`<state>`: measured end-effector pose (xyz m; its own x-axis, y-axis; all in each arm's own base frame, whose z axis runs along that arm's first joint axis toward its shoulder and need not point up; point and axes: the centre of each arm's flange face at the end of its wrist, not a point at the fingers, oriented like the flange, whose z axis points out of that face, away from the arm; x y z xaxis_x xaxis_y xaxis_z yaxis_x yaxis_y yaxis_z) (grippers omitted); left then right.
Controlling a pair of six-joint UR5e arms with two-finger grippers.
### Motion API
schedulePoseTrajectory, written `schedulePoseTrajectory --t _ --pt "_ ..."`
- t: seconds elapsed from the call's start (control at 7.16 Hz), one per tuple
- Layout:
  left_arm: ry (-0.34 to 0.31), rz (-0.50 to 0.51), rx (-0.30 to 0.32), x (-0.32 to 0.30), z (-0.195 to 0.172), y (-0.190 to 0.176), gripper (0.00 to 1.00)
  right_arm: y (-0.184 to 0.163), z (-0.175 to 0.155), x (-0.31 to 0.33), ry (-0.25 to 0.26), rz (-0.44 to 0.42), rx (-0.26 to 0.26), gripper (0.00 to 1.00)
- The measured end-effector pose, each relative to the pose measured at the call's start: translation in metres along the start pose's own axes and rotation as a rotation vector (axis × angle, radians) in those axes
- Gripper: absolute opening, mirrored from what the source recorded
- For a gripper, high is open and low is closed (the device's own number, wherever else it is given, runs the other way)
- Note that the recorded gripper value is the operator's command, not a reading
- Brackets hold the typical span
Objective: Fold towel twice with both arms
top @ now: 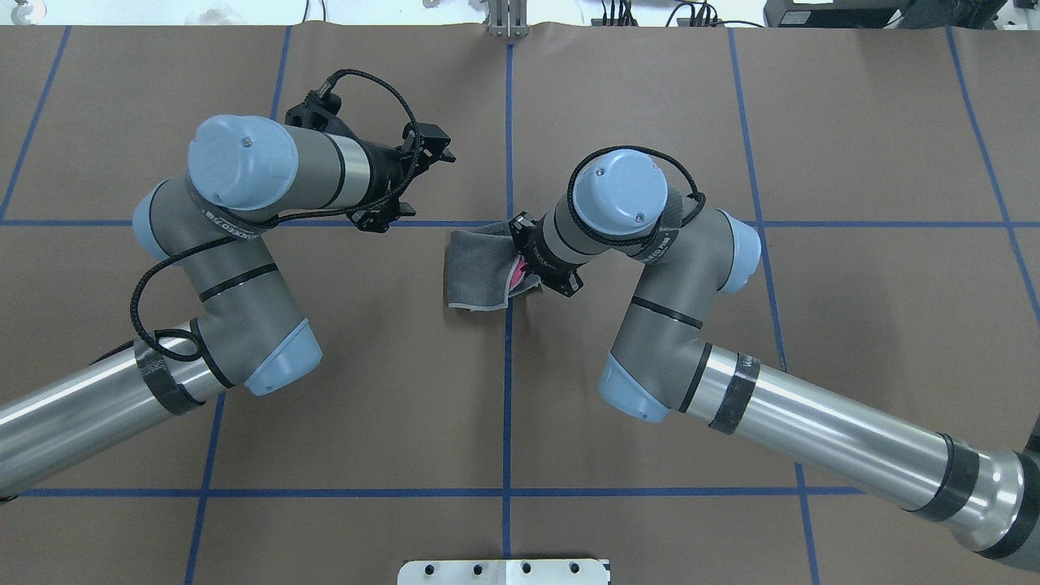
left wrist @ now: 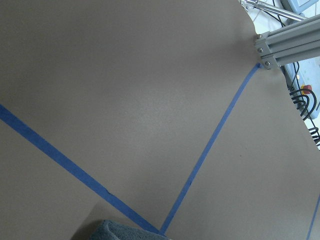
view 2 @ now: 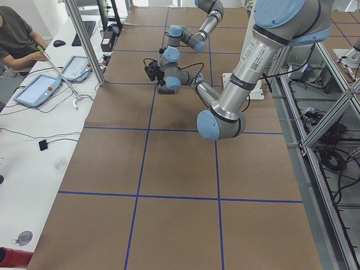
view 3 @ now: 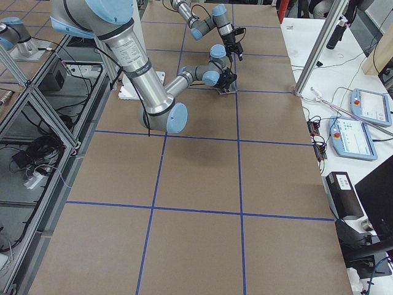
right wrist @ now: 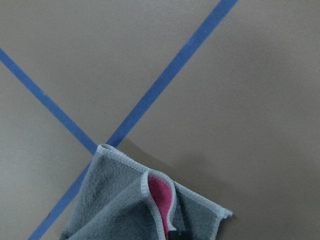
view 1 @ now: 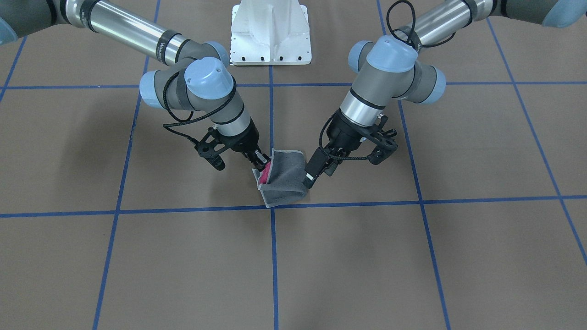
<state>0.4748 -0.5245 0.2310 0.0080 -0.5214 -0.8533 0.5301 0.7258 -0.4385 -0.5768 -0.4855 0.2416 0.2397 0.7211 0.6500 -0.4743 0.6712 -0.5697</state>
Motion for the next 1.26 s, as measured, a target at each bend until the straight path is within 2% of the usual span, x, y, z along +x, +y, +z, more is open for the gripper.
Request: schedulePoseTrajectory --t 0.84,1.26 --pt "0.004 0.003 -0.002 0.002 -0.002 0.0 1.0 0.006 -0.011 -0.001 -0.018 -0.017 -0.011 1.0" --pt "0.012 0.008 -0.026 -0.002 -0.018 -0.002 1.0 0.035 -0.002 0.003 -0.03 -0.015 -0.002 1.0"
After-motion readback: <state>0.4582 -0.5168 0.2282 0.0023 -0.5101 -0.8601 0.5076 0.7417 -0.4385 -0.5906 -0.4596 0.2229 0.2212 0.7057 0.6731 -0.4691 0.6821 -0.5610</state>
